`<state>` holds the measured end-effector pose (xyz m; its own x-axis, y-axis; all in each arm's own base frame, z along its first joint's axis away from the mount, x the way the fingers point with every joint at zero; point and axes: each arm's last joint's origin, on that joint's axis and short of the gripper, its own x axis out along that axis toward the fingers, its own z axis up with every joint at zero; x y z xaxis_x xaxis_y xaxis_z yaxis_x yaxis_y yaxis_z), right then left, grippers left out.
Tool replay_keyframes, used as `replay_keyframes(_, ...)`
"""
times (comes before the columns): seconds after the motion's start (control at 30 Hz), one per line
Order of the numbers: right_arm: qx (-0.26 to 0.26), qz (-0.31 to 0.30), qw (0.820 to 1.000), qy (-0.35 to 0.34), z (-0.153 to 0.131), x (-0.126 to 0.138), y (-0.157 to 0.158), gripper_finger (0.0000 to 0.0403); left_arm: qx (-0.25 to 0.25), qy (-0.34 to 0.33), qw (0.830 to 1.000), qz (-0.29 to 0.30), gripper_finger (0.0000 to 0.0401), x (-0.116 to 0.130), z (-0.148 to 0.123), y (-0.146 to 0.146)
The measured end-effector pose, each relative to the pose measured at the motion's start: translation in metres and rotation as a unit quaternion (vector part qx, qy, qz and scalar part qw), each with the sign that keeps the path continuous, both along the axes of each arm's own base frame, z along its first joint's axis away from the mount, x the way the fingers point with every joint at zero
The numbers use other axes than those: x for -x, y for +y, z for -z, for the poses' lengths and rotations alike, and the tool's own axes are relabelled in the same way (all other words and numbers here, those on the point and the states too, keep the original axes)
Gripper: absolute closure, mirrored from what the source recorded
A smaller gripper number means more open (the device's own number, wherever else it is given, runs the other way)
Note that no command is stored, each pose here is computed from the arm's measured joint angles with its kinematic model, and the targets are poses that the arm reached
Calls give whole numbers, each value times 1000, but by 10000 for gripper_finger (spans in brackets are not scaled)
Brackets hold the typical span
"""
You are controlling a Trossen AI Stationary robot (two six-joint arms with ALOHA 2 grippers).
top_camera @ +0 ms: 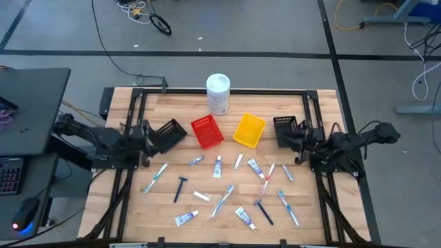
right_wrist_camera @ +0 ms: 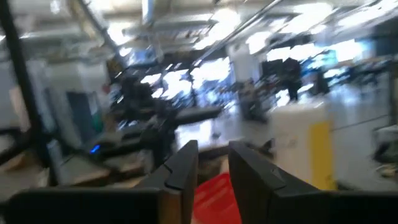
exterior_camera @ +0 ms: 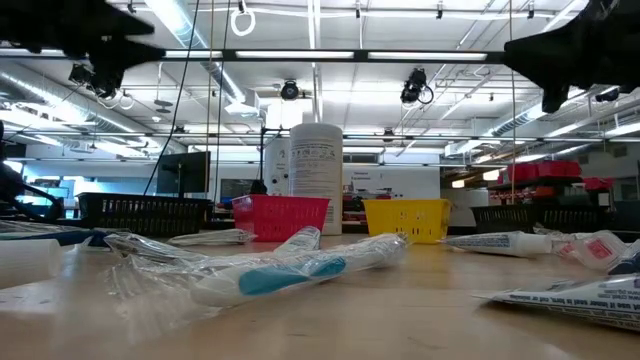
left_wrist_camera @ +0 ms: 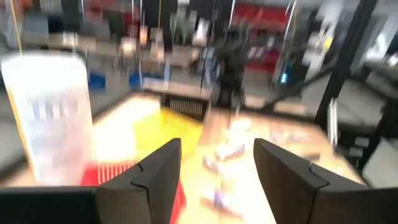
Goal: Pick & Place Travel size toiletries
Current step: Put the green toothbrush into the left black basket
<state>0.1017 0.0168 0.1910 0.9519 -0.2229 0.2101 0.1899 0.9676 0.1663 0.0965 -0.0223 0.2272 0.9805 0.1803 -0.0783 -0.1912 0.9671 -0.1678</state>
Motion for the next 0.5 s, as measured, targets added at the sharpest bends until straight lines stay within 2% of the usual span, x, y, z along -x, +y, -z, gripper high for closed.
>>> replay_keyframes(0.1,10,-25,999,22,4,-6,3,286,43,75,996,-10,178,-6,17,-3)
replay_keyframes(0.2,40,-9,999,32,5,-12,3,284,92,133,986,-27,176,-10,31,-5)
replay_keyframes(0.27,53,41,997,32,3,-14,-1,284,125,153,980,-26,175,-14,35,-7)
replay_keyframes(0.37,46,149,987,29,0,-14,-9,284,183,184,966,-15,175,-21,33,-12)
replay_keyframes(0.5,47,220,974,29,-2,-14,-17,284,199,248,948,-10,175,-32,24,-18)
